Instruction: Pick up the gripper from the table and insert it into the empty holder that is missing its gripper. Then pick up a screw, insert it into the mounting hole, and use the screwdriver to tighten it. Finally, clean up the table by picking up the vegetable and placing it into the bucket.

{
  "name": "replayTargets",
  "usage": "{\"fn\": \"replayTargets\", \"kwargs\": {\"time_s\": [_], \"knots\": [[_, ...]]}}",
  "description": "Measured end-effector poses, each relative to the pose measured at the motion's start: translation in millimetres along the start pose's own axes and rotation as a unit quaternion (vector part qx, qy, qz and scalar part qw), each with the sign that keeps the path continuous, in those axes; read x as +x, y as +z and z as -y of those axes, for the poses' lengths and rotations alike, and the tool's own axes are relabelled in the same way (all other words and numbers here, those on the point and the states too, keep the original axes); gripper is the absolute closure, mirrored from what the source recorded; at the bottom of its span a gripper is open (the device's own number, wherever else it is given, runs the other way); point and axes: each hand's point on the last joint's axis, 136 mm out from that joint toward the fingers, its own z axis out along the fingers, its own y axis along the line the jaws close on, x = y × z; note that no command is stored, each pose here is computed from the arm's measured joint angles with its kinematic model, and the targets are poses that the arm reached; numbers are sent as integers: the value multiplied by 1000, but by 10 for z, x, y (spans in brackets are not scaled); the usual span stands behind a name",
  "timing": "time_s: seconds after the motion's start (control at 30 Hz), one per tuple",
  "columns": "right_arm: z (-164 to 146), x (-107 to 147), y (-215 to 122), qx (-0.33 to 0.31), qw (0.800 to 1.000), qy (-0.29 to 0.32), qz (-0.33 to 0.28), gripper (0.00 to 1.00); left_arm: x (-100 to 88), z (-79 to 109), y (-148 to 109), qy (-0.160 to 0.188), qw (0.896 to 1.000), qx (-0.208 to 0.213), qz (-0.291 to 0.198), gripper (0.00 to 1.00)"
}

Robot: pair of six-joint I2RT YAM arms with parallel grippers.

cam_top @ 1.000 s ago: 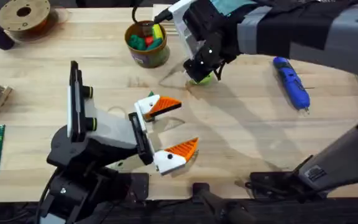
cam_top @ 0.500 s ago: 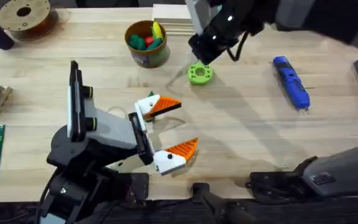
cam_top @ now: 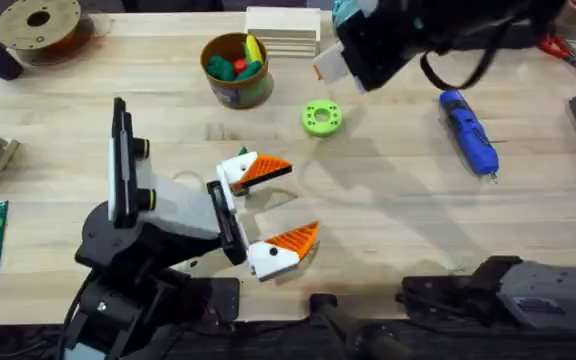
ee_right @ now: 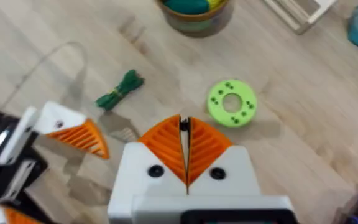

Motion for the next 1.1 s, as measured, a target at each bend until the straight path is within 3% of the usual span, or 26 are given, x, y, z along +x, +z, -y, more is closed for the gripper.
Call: {"fn": "replayTargets", "kwargs": {"time_s": [0.33, 0.57, 0.73, 1.1], "knots": [[-696, 136, -41, -71, 996, -42, -24, 994, 0, 0, 0, 0, 1000, 0, 0, 14], [-990, 181, -63, -96, 993, -57, -29, 994, -1, 0, 0, 0, 1000, 0, 0, 14], [-1290, 166, 86, -135, 988, -61, -37, 994, 0, 0, 0, 0, 1000, 0, 0, 14], [-1442, 277, 348, -153, 983, -63, -77, 994, 0, 0, 0, 0, 1000, 0, 0, 14]]}}
